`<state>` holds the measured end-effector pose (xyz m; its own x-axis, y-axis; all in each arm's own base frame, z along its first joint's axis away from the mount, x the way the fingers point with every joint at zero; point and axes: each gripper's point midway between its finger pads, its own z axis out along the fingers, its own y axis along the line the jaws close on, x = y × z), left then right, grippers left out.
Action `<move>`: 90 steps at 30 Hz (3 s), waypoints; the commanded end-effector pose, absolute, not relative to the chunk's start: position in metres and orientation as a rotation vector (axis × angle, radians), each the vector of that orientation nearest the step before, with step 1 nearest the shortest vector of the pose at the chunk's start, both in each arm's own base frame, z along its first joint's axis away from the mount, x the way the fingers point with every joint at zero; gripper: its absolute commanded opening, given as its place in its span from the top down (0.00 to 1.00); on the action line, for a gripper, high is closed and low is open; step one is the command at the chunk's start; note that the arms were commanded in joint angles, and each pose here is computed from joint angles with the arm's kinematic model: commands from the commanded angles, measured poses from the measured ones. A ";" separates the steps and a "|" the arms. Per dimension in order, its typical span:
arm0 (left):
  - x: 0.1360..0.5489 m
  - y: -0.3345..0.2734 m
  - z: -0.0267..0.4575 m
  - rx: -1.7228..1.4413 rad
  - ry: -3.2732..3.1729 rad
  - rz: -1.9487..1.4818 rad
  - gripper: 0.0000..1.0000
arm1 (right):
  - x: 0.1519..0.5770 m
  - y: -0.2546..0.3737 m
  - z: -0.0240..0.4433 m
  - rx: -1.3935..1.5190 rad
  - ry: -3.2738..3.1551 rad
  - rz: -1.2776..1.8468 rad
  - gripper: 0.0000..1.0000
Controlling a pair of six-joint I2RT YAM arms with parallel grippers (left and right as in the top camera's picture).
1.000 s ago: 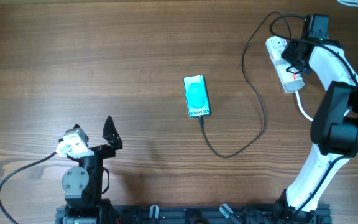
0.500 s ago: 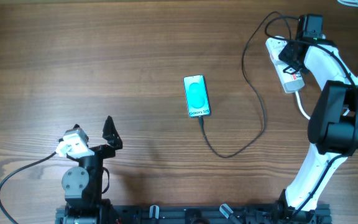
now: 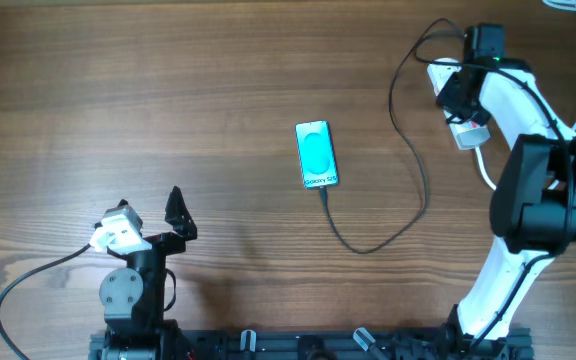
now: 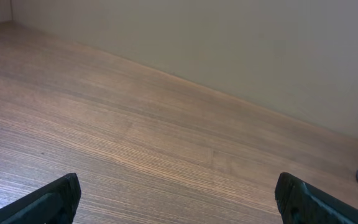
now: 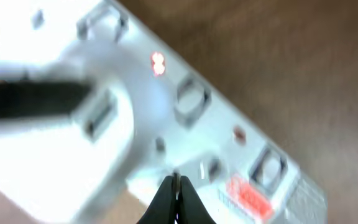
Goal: Plug charger to phone and switch on socket
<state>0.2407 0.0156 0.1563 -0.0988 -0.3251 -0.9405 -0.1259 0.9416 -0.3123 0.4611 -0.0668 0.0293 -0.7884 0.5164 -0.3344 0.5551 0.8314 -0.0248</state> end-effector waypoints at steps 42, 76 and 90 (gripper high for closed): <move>0.241 0.016 0.155 -0.327 1.669 -0.161 0.00 | 0.166 -0.018 0.347 0.538 2.260 0.109 0.00; 0.241 0.016 0.155 -0.327 1.669 -0.161 0.00 | 0.245 -0.001 0.199 0.233 1.458 0.285 0.00; 0.241 0.016 0.155 -0.327 1.669 -0.161 0.00 | 0.247 -0.004 0.175 0.185 1.560 0.187 0.00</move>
<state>0.2410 0.0157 0.1550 -0.0995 -0.3249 -0.9405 -0.1265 0.9417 -0.3119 0.2474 -0.0021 0.1724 -0.0146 0.2562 -0.9665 -0.0084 0.9666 0.2563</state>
